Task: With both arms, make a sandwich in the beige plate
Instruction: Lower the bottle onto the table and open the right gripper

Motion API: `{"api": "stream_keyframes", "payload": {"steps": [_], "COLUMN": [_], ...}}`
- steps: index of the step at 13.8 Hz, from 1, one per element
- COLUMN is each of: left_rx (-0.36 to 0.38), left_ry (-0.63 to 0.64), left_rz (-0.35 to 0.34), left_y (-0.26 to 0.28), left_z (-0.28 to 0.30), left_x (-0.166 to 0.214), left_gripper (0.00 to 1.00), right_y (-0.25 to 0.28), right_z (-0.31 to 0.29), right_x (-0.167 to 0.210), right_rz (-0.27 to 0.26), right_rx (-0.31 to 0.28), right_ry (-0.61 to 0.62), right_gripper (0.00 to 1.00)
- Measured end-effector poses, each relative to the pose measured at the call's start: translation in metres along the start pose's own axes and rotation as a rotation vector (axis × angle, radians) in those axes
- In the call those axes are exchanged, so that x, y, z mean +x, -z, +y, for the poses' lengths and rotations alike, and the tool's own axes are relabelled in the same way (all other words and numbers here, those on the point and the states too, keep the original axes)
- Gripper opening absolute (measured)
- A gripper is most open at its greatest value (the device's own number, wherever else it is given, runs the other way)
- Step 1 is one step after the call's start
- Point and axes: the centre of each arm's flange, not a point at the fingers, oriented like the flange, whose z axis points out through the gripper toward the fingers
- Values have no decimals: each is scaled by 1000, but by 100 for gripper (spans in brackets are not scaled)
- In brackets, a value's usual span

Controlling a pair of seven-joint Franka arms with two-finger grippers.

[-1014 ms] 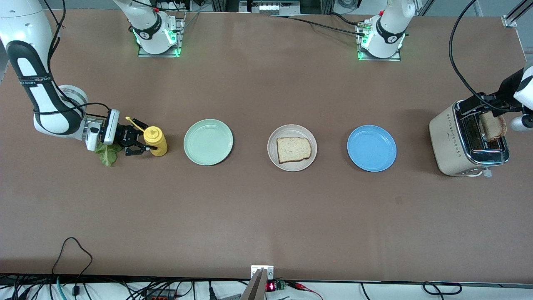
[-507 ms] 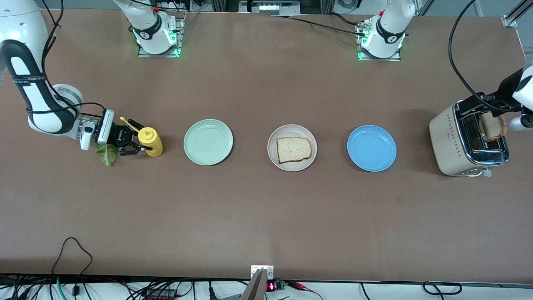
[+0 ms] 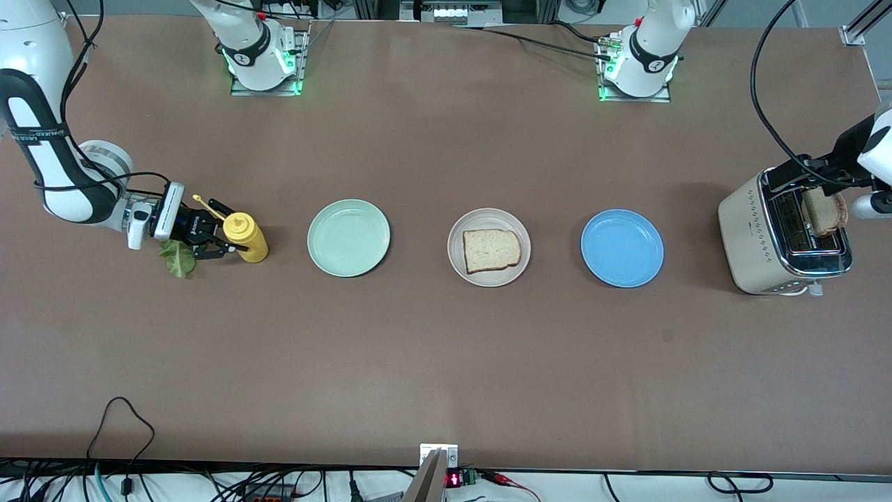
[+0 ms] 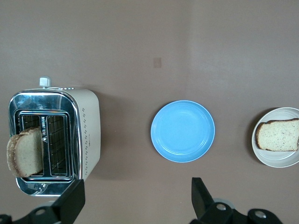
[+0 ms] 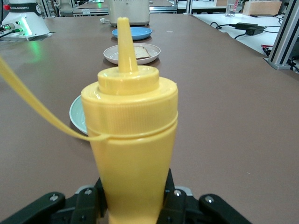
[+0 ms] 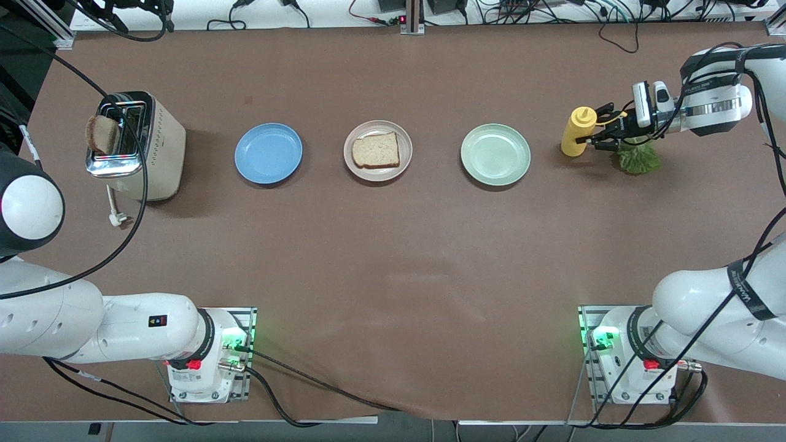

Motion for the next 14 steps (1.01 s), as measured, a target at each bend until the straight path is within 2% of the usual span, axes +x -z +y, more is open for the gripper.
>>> {"api": "stream_keyframes", "payload": {"steps": [3,7,11,14], "left_rx": [0,0,0,0], "left_ry": [0,0,0,0], "left_rz": [0,0,0,0], "left_y": [0,0,0,0], "left_z": [0,0,0,0], "left_x": [0,0,0,0], "left_gripper": [100,100,100,100], "right_y": [0,-7,-8,-5], "right_z": [0,-5,-9,-9], "right_x": [-2,-22,-32,-34], "right_rz": [9,2,6,6], "right_rx": [-1,-1,-3,-10], "right_ry": [-5,-30,-42,-45], "right_gripper": [50,85,86,92]}}
